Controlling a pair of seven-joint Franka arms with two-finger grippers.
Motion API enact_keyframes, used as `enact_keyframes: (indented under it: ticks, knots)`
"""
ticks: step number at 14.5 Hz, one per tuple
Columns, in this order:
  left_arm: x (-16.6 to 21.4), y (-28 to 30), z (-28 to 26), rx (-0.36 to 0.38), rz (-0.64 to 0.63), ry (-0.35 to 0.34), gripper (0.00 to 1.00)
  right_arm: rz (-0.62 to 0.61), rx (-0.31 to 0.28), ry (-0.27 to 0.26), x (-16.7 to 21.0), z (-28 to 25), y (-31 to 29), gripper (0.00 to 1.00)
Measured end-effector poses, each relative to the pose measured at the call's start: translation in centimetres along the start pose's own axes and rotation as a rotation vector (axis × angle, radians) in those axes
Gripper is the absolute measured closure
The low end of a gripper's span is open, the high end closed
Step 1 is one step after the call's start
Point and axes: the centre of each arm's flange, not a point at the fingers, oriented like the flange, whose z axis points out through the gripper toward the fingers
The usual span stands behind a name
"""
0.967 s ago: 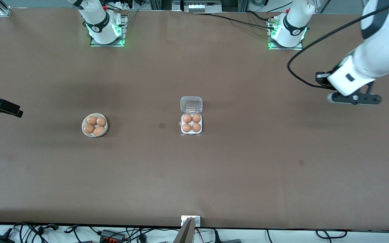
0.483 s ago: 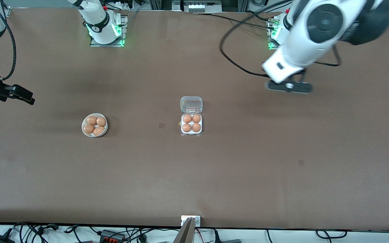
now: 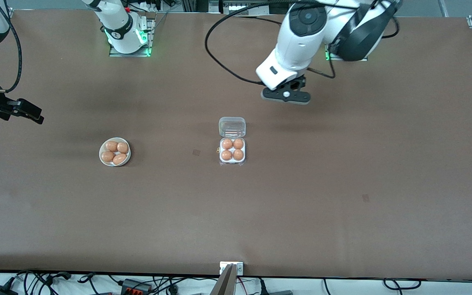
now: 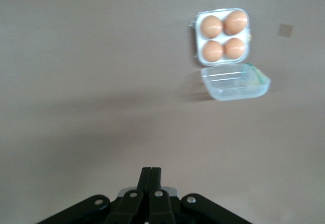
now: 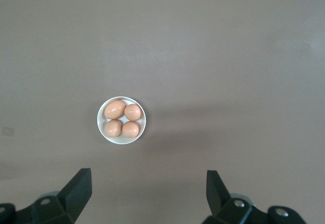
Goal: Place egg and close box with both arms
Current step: 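Move the left gripper over the open lid of the egg box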
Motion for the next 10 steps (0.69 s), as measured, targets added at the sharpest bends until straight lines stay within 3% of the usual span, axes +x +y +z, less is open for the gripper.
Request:
enact_keyframes:
  ticks: [2,6,10]
  knots:
    - [-0.5,3.2,4.2,-0.011,-0.039,-0.003,0.99,-0.017,0.014,-0.001,0.0,0.0,0.1,0.00]
    - [-3.6,10.2,13.2,0.038,-0.129,0.016,0.99,-0.025,0.023,-0.027,-0.5,-1.6,0.1,0.00]
    - [-4.5,12.7,18.6,0.056,-0.120,0.056,0.99,-0.023,0.023,-0.021,-0.5,-2.2,0.3,0.00]
